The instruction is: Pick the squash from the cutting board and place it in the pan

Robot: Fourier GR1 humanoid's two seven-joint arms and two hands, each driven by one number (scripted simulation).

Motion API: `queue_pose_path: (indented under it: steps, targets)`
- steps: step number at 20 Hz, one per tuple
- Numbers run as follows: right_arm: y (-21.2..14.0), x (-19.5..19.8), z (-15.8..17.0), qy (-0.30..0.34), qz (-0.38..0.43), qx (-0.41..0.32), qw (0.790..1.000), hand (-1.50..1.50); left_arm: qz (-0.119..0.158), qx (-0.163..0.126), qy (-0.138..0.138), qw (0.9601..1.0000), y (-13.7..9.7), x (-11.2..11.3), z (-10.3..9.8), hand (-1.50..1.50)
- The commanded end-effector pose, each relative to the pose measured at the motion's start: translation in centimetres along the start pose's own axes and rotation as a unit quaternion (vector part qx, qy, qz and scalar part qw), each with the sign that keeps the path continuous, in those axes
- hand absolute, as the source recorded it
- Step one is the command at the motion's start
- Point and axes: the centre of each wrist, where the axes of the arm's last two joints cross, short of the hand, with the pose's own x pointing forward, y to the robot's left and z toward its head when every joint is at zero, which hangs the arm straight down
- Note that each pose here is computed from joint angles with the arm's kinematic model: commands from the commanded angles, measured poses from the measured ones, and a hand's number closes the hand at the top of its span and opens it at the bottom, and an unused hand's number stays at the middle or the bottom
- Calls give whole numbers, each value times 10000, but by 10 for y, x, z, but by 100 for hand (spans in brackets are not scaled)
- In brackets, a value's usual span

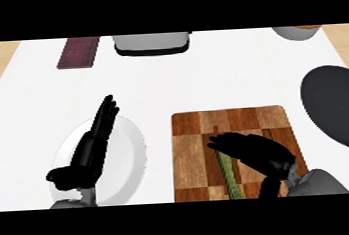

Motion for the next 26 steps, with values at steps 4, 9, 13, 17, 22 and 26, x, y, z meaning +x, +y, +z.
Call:
queue_pose_path:
  steps: [4, 9, 13, 17, 22, 26]
  targets:
    - [2, -9, -30, -81, -106, -48, 9999, -150, 10, 4, 48, 10000, 11, 6, -15, 0]
    - [19, -3, -37, 200, -64, 176, 9996, -150, -75, -2, 12, 10000, 14, 13, -5, 0]
    - [18, -23, -53, 221, 60, 341, 9992, -150, -2, -37, 40, 10000, 20, 2, -10, 0]
    - [31, -2, -64, -139, 745, 576, 9955, 150, 26, -38, -22, 10000, 13, -5, -3, 0]
    - [45, -35, -42, -93, 823, 430, 9956, 150, -57, -47, -79, 9999, -7, 8, -3, 0]
    - [29, -16, -60, -231, 893, -48, 9957, 150, 81, -35, 34, 10000, 13, 1, 4, 0]
